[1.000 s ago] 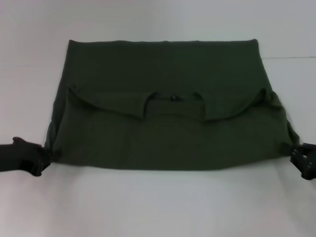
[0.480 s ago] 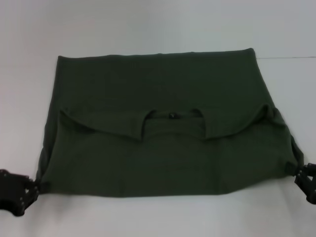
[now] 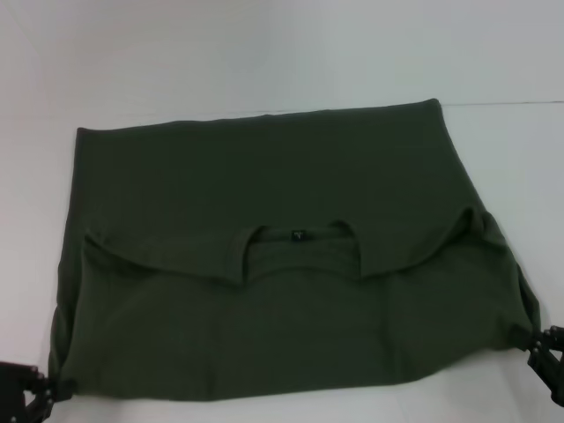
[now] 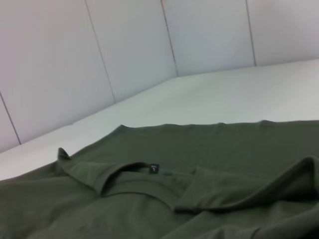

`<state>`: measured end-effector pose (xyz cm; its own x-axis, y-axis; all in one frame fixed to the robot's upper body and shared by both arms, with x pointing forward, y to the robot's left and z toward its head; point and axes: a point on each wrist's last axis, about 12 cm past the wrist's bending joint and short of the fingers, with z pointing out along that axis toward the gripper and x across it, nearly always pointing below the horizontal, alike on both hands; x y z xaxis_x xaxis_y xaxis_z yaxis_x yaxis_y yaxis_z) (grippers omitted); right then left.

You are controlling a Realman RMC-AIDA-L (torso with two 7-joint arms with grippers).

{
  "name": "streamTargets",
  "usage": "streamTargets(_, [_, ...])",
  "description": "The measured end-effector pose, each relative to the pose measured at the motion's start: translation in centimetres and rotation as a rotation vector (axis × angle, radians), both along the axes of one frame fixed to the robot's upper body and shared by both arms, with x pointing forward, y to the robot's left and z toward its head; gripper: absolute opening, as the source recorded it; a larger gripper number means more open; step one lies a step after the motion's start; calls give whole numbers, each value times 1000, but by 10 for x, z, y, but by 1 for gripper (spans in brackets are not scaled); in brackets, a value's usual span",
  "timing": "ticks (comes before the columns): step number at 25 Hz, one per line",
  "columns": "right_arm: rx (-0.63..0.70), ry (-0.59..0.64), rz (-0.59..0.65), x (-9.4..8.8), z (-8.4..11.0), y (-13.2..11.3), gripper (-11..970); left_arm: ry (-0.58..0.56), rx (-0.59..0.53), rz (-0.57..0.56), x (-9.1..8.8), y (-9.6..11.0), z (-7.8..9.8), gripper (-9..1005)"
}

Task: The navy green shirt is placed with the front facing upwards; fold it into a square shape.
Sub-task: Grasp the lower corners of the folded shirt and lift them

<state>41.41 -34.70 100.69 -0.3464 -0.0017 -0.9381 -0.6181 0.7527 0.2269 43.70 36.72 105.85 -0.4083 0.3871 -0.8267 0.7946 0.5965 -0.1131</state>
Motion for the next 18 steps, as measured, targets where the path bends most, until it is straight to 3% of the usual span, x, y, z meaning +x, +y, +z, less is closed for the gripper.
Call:
streamTargets(12, [-30,-4,27,-42,-7,-5,50,-28,5,-39,-15,4,-4,45])
streamTargets(18, [-36,12,34,-60,-10,-8,51,10,20,-159,-25,2,-3,44])
